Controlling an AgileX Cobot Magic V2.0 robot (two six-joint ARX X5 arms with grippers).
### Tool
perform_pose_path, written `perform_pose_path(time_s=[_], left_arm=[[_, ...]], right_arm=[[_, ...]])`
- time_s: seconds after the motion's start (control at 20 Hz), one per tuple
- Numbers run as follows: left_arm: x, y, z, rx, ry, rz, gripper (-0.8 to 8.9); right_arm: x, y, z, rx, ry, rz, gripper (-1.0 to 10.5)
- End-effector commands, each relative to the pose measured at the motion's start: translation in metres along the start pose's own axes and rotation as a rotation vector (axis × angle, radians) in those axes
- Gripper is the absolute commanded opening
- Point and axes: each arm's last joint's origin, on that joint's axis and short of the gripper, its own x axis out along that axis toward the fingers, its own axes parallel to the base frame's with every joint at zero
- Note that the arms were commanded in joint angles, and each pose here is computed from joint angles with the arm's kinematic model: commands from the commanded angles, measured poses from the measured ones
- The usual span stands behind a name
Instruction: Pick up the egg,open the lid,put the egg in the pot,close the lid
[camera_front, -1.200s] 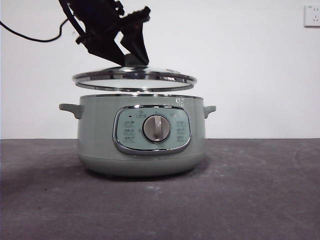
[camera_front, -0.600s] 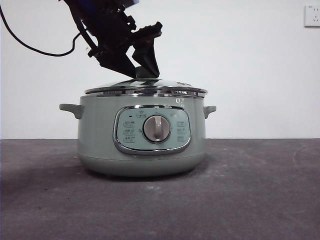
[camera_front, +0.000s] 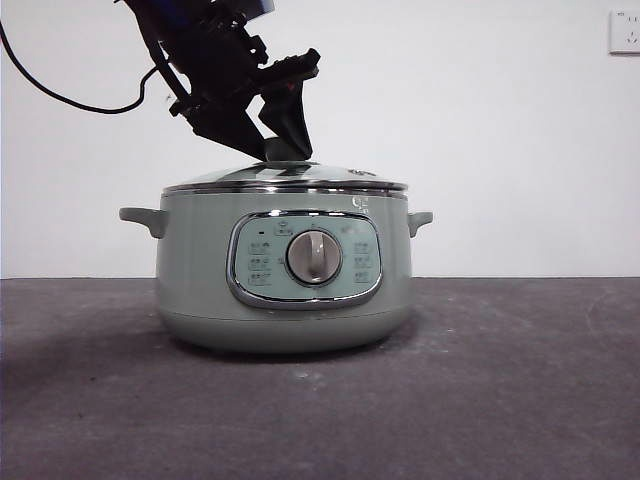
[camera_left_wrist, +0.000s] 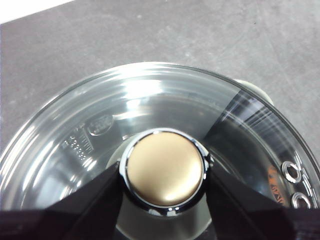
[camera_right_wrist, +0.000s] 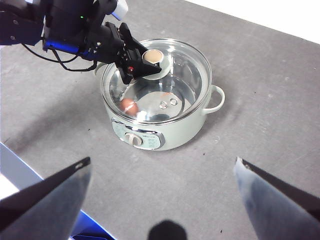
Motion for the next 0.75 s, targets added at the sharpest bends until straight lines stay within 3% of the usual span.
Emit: perform_pose_path(time_s=[0.05,0.25,0.3,0.45,0.5,0.75], left_arm=[[0.005,0.003,-0.002,0.012,0.009,0.011,-0.08],[0.005,0.003,-0.005,0.008,0.032,0.009,0.04],[0.005,0.003,-0.005,0.005,0.039,0.009,0.62],[0.005,0.003,-0.006,0.005,0.045,0.007,5.37],[0.005,0.003,-0.006,0.005,0.048,0.007,5.76],[-0.008,0.002,-0.003,0.004,0.054,0.007,5.75]], right_arm=[[-0.001,0.000,0.000,0.008,-0.006,-0.001,4.7],[-0.001,0.000,0.000,0.009,-0.005,0.000,4.7],[-0.001,0.000,0.000,0.009,-0.004,0.000,4.7],[0.000,0.000,0.000,0.008,0.004,0.001,4.7],[0.000,0.000,-0.001,0.009,0.013,0.001,4.7],[0.000,0.000,-0.006,0.009,0.063,0.004,4.7]])
